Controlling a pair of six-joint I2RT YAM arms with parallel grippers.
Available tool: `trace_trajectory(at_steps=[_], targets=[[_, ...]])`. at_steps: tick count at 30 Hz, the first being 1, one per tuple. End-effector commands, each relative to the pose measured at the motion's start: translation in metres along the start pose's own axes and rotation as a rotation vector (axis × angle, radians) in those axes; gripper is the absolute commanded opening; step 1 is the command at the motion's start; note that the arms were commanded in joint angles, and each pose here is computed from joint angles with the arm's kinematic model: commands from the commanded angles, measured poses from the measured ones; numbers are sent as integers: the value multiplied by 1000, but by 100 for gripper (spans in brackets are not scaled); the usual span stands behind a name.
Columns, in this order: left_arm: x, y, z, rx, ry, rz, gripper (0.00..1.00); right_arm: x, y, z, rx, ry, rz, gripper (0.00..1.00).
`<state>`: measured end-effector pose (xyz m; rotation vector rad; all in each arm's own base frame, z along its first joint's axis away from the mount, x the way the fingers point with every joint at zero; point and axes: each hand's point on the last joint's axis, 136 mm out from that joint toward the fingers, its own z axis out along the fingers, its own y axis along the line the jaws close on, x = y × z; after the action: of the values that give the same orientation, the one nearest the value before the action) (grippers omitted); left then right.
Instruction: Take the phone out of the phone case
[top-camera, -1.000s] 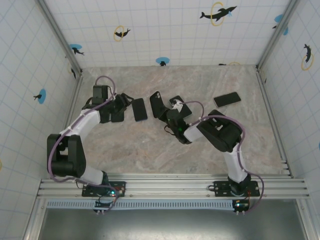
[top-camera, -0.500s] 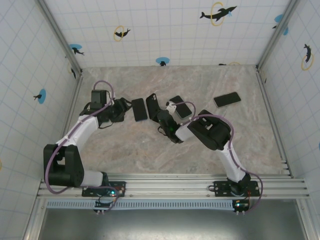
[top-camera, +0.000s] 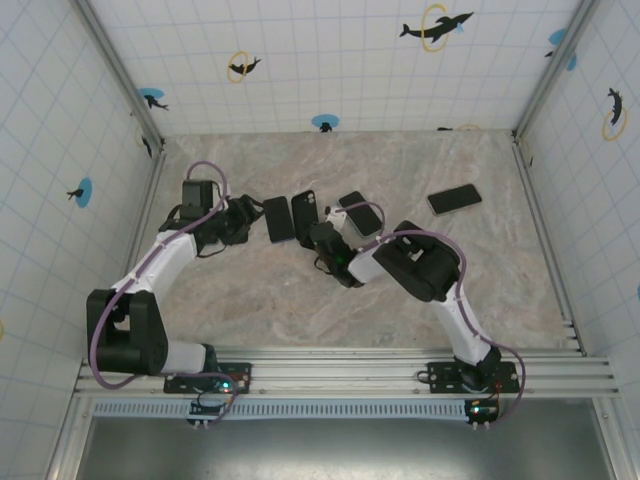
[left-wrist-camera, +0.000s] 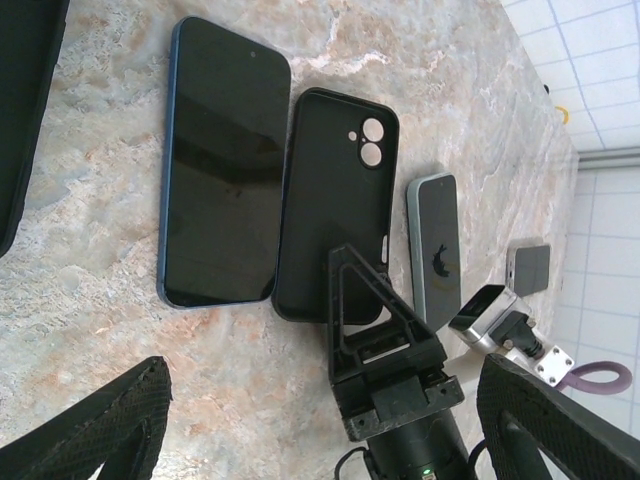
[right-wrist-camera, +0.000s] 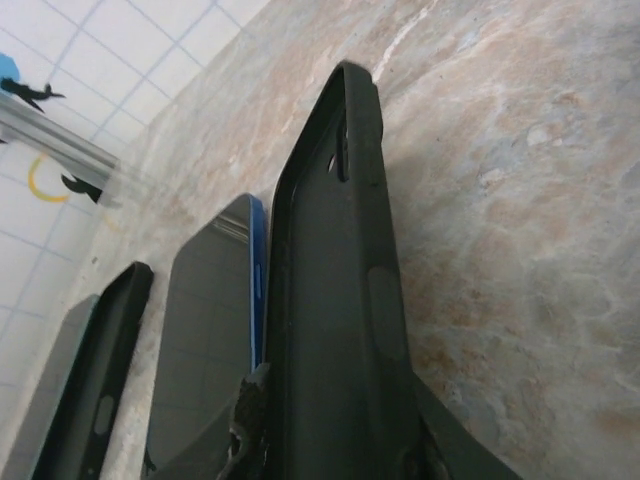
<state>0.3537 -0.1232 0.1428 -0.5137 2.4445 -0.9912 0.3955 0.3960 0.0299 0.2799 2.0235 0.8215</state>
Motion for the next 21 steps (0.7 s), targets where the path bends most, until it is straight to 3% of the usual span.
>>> trace_trajectory(at_steps=[1,9,21], targets=[[5,-5,-1,14,24,8,82,-6,10,-11,7,23,-109,34],[6,-6,0,19,34,17,85,-3,-1,-19,46,112,-312,43],[1,-12,4,36,51,32,87,-1,-21,-24,108,215,-532,45]])
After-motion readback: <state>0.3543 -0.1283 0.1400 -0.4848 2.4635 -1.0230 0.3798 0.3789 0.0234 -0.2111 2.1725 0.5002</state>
